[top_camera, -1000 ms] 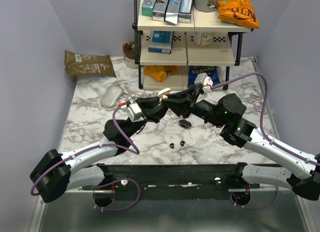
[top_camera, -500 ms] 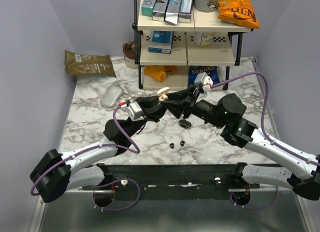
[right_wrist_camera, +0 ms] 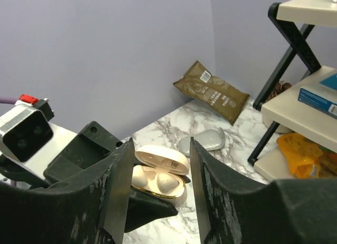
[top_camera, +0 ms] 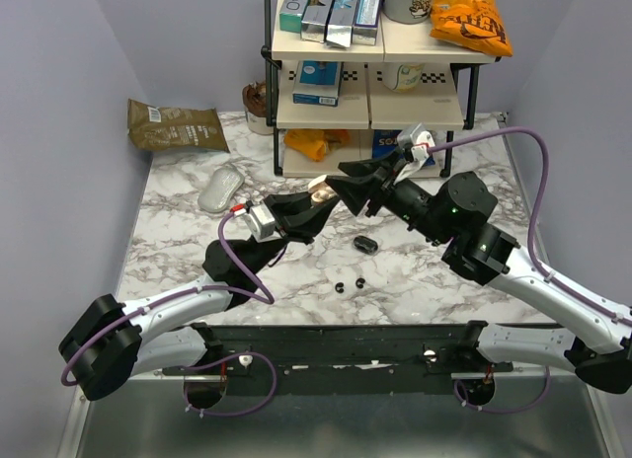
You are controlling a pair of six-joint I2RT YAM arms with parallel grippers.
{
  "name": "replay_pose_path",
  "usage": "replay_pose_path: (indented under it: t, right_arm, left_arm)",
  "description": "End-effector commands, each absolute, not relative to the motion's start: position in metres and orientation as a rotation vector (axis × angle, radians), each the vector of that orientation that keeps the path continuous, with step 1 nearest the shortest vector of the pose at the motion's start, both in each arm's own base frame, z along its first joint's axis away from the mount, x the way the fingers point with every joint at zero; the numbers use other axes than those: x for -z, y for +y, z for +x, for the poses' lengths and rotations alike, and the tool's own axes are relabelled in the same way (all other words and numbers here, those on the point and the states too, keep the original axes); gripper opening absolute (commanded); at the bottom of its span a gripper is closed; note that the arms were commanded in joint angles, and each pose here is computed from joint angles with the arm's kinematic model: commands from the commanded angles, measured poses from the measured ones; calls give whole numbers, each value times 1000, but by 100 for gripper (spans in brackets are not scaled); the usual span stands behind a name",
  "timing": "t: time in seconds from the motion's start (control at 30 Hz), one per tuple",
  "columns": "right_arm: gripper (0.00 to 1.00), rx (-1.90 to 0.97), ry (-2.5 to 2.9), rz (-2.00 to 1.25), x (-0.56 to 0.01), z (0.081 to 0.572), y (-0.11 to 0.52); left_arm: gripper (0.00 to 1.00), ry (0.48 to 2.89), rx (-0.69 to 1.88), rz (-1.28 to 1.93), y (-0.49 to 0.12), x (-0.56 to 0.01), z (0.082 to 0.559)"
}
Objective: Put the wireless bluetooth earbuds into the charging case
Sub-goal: Adjust the earbud with the charging case.
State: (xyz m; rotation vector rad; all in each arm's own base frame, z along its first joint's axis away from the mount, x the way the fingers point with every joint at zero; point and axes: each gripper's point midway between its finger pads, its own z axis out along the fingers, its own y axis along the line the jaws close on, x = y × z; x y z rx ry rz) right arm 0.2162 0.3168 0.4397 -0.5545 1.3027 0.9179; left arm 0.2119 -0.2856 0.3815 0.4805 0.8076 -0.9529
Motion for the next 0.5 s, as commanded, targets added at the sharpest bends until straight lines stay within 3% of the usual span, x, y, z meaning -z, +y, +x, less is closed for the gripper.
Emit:
replay_pose_path:
  t: [0.0,0.03,0.07,0.27,0.47]
  right_arm:
    - [47,-837,1344,-525,-434,224,304]
    - [42,-831,1340,-536,-432,223,302]
    - [30,-835,1334,-551,-431,220,303]
    - [1,-859,1337,-609,-423,209,301]
    - [1,-908,1341,-708,-413,195,310]
  left_arm:
    - [0,775,963,448,-278,-386,207]
    - [0,776,965,447,-278,-386,207]
    - [0,779,965,448,-278,-385,207]
    - [0,780,961,445,-278,-385,208]
    - [0,778,955,450,-278,-387,208]
